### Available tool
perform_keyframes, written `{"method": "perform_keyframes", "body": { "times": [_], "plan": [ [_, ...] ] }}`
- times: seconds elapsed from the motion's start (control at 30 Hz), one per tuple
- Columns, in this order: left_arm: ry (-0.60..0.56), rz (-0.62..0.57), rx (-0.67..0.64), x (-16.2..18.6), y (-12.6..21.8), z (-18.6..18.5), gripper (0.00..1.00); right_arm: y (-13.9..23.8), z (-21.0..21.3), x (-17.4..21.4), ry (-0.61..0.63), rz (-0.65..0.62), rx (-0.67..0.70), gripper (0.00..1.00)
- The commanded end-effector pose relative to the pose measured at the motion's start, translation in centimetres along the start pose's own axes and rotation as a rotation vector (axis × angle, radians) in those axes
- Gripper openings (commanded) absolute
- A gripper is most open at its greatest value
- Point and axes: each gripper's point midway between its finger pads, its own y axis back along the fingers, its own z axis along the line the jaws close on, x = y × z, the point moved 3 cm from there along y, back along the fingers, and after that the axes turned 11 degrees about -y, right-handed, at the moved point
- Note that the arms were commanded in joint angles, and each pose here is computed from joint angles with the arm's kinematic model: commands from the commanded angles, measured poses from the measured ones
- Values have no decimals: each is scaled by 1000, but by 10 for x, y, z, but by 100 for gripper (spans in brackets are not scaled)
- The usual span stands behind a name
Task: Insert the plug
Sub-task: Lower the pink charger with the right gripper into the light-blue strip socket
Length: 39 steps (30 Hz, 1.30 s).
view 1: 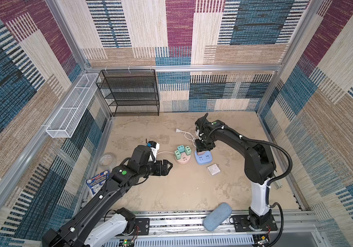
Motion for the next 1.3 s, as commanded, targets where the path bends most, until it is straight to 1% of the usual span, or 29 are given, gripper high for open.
{"method": "perform_keyframes", "body": {
  "times": [0.0,0.27,0.57,1.0,1.23,1.27],
  "plan": [
    [12,-17,4,-3,0,-1,86,-5,-1,-3,-12,6,22,0],
    [13,-15,5,-3,-1,0,86,-4,-2,-12,-16,-1,58,0],
    [13,-12,7,-3,-2,-1,86,-13,-4,-18,-11,23,105,0],
    [16,-10,7,-2,0,-1,86,-56,-11,-6,2,131,133,0],
    [17,-13,-2,-1,0,1,86,-67,-14,0,14,156,147,0],
    [19,-14,-3,-1,1,1,86,-65,-14,-1,12,152,145,2]
  ]
}}
